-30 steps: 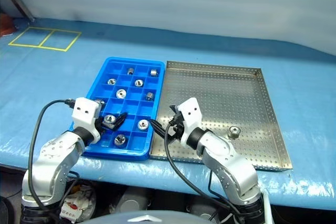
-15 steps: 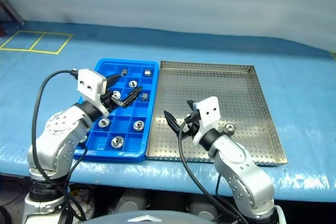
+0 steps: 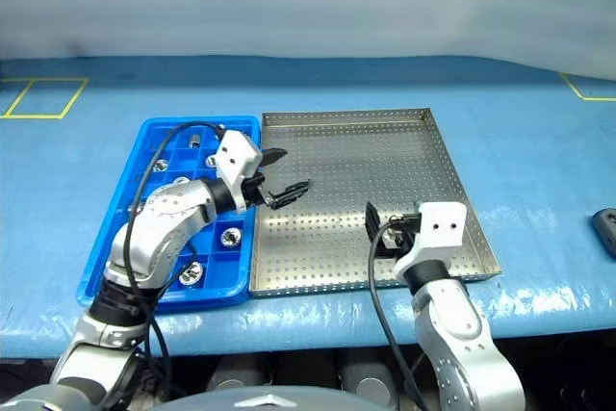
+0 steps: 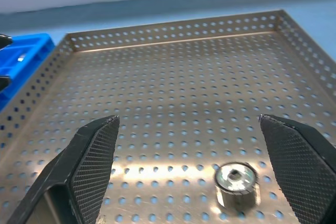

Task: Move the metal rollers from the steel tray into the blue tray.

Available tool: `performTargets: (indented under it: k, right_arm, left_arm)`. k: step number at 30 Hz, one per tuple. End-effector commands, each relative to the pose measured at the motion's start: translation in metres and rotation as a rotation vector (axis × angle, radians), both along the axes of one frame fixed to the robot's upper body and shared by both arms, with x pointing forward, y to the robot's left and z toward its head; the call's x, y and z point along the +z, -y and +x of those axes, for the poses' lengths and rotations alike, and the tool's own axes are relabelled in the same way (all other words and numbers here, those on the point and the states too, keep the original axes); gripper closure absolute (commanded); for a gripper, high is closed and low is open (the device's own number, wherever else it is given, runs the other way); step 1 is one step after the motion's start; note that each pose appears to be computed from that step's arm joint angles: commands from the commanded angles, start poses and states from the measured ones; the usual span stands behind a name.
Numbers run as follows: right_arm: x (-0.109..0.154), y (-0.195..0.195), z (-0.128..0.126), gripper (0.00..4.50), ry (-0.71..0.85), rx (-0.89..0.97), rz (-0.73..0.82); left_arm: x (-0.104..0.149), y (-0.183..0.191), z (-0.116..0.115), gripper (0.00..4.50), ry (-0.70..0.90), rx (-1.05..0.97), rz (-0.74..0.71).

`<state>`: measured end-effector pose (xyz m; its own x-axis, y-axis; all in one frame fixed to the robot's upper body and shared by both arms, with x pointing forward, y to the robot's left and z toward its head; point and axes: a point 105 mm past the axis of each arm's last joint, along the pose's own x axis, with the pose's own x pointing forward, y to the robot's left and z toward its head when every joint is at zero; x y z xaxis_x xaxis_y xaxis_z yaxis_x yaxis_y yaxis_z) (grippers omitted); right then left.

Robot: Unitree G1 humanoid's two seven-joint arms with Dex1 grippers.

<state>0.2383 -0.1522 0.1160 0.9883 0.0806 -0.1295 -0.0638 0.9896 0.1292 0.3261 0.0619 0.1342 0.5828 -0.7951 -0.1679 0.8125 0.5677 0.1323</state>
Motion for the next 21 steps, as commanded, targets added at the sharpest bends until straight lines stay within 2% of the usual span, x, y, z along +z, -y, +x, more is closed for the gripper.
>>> performTargets:
  k: [1,13,21]
  right_arm:
    - [0.005,0.008,-0.003,0.0,0.027,-0.067,0.002]
    - [0.004,-0.004,-0.019,0.0,0.023,0.0,0.029]
    - [0.004,0.004,-0.031,0.0,0.018,-0.043,0.013]
  left_arm:
    - [0.002,0.02,0.0,0.03,0.04,-0.081,0.006]
    - [-0.025,0.084,0.012,0.03,0.046,-0.242,0.109]
    - [-0.036,0.113,0.009,0.03,0.046,-0.347,0.146]
